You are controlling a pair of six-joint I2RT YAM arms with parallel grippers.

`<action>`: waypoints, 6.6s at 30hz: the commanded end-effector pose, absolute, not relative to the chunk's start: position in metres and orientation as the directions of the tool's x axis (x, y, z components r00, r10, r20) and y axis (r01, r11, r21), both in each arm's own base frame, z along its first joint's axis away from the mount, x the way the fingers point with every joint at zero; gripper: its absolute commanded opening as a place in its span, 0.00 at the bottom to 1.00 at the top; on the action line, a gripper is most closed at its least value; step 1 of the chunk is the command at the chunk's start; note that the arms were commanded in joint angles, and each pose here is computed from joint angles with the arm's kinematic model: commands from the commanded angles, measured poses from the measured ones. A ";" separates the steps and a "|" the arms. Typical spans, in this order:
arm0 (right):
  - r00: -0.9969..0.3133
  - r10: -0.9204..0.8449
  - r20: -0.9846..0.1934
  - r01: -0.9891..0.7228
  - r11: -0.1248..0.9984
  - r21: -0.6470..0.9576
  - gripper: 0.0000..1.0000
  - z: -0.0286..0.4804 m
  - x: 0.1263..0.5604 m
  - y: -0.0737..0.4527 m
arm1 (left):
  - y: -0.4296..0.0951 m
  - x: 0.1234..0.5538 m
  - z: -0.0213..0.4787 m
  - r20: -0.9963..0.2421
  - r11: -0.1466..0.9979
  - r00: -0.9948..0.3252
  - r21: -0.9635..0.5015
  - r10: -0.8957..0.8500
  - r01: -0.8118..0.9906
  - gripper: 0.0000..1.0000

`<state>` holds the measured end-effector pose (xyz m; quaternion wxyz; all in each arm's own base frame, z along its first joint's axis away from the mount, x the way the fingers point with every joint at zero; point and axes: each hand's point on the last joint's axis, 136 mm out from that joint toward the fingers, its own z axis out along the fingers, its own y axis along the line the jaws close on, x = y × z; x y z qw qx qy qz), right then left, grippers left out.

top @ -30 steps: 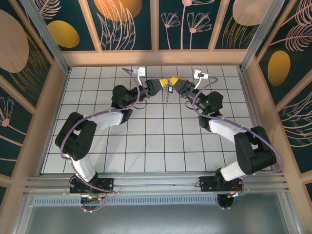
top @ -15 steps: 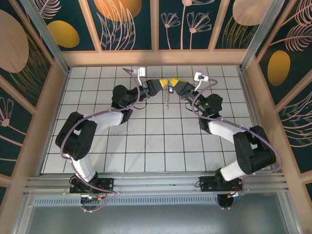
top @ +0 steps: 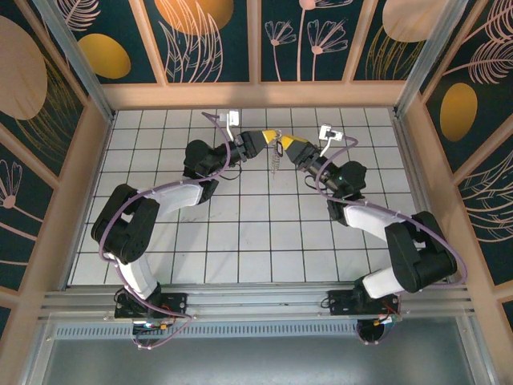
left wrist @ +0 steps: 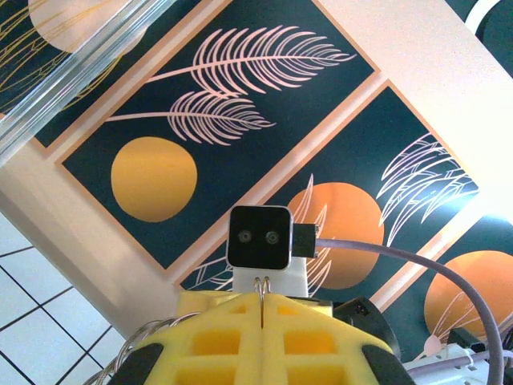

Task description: Put the keys on the keyring

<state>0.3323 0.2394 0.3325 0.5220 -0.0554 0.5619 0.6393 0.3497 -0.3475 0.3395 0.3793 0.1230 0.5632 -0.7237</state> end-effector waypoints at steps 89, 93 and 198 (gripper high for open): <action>-0.583 0.252 -0.773 -0.776 0.111 0.621 0.00 0.341 0.393 0.241 | -0.344 0.416 0.321 -0.793 0.177 -0.594 -0.610 -0.136 0.773 0.65; -0.581 0.257 -0.773 -0.777 0.109 0.620 0.00 0.344 0.392 0.241 | -0.345 0.417 0.320 -0.790 0.169 -0.598 -0.614 -0.135 0.771 0.62; -0.417 0.277 -0.866 -0.852 0.212 0.478 0.49 0.325 0.320 0.218 | -0.347 0.343 0.369 -0.756 -0.062 -0.601 -0.608 -0.261 0.792 0.00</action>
